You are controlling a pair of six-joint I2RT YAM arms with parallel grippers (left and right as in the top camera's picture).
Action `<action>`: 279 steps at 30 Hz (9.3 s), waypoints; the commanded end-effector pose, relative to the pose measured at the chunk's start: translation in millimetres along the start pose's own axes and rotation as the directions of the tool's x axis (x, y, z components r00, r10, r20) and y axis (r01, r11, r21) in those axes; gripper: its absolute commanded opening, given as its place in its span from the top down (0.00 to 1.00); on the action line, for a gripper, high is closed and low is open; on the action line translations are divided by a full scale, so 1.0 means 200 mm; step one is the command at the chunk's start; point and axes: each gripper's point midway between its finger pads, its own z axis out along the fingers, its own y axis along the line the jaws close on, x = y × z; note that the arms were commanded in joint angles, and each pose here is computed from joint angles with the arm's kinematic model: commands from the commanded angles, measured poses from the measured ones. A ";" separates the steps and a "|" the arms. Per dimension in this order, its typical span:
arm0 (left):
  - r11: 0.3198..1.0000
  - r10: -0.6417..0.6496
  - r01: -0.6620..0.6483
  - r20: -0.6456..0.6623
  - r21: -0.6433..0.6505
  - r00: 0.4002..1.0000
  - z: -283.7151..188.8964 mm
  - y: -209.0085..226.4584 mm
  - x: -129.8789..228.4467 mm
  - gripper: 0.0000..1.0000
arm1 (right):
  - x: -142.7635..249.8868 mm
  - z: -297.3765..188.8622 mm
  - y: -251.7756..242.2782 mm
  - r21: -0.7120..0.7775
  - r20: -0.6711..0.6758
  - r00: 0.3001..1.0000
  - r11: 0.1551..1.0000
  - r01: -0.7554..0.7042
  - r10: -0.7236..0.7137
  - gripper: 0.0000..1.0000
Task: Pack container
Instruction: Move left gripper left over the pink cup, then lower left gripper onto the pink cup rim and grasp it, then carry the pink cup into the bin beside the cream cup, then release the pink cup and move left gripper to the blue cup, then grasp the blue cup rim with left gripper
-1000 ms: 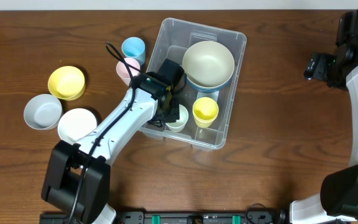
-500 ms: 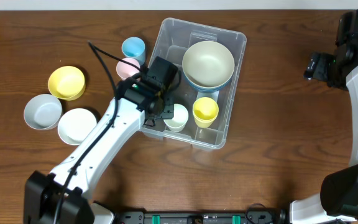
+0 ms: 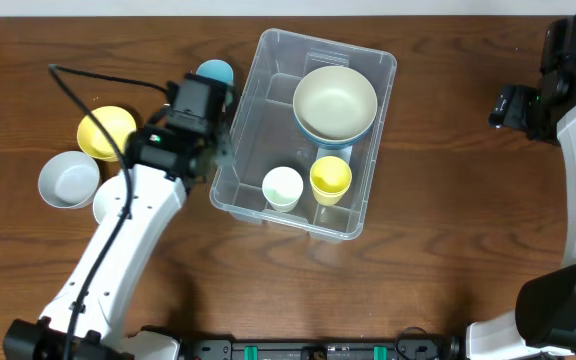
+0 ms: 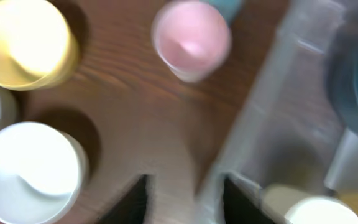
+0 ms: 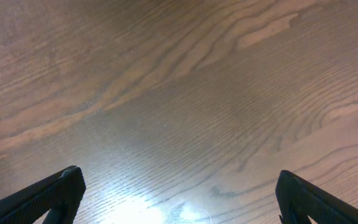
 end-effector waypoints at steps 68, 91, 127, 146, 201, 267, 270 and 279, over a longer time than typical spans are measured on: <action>0.981 0.078 -0.020 -0.298 0.191 0.951 0.16 -0.23 0.31 0.94 | -0.02 -0.04 -0.02 -0.005 0.027 0.999 1.000 -0.028 0.028 0.01; 0.943 -0.324 0.319 0.037 0.100 0.945 0.26 -0.03 -0.19 0.62 | -0.02 -0.04 -0.02 -0.005 0.027 0.999 1.000 -0.028 0.028 0.01; 0.836 -0.531 0.545 -0.165 0.058 0.831 0.79 0.06 -0.08 0.87 | -0.02 -0.04 -0.02 -0.005 0.027 0.999 1.000 -0.028 0.028 0.01; 0.909 -0.394 0.401 -0.081 0.115 0.916 0.29 0.23 -0.17 0.94 | -0.02 -0.04 -0.02 -0.005 0.027 0.999 1.000 -0.028 0.028 0.01; 0.943 0.203 -0.154 -0.142 0.296 0.969 -0.14 -0.58 0.41 0.51 | -0.02 -0.04 -0.02 -0.005 0.027 0.999 1.000 -0.028 0.028 0.01; 0.813 -0.561 0.558 -0.029 0.168 0.827 0.94 0.01 -0.40 0.53 | -0.02 -0.04 -0.02 -0.005 0.027 0.999 1.000 -0.028 0.028 0.01; 0.812 -0.563 0.560 -0.031 0.164 0.826 0.96 0.02 -0.39 0.53 | -0.02 -0.04 -0.02 -0.005 0.027 0.999 1.000 -0.028 0.028 0.01; 0.811 -0.564 0.559 -0.025 0.170 0.826 0.96 0.02 -0.40 0.77 | -0.02 -0.04 -0.02 -0.005 0.027 0.999 1.000 -0.028 0.028 0.01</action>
